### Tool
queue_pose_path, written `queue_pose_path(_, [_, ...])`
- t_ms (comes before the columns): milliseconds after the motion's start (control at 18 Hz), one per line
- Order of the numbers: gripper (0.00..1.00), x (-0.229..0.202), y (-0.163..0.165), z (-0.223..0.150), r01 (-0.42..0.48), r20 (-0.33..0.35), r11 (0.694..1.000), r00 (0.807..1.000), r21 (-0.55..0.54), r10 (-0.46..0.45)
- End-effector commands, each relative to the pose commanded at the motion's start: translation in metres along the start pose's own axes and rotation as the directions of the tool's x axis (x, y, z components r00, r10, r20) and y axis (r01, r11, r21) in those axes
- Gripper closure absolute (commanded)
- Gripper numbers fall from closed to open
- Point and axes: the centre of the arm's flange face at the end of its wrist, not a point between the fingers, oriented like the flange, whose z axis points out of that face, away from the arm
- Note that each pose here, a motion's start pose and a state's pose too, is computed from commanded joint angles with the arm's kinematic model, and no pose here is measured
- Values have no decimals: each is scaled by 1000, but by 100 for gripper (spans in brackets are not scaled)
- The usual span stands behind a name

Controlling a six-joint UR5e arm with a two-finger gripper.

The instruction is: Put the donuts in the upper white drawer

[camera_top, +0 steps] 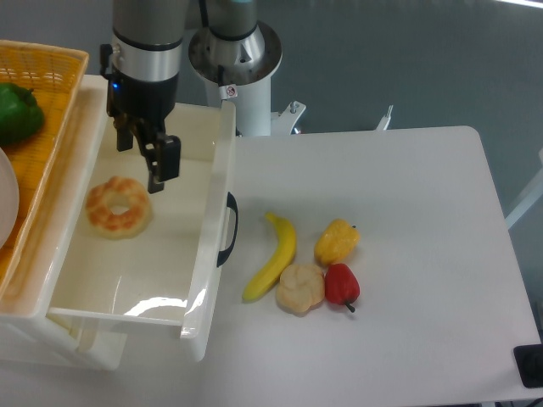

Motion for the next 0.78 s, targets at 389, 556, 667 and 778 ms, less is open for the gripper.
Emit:
queue_pose_path(389, [0, -83, 107, -53, 240, 68, 962, 966, 128, -250])
queue_pose_path(556, [0, -109, 153, -58, 307, 112, 943, 940, 130, -322])
queue_pose_path(667, [0, -128, 181, -49, 302, 114, 946, 942, 113, -314])
queue_pose_path(778, [0, -145, 215, -37, 276, 115, 959, 953, 64, -282])
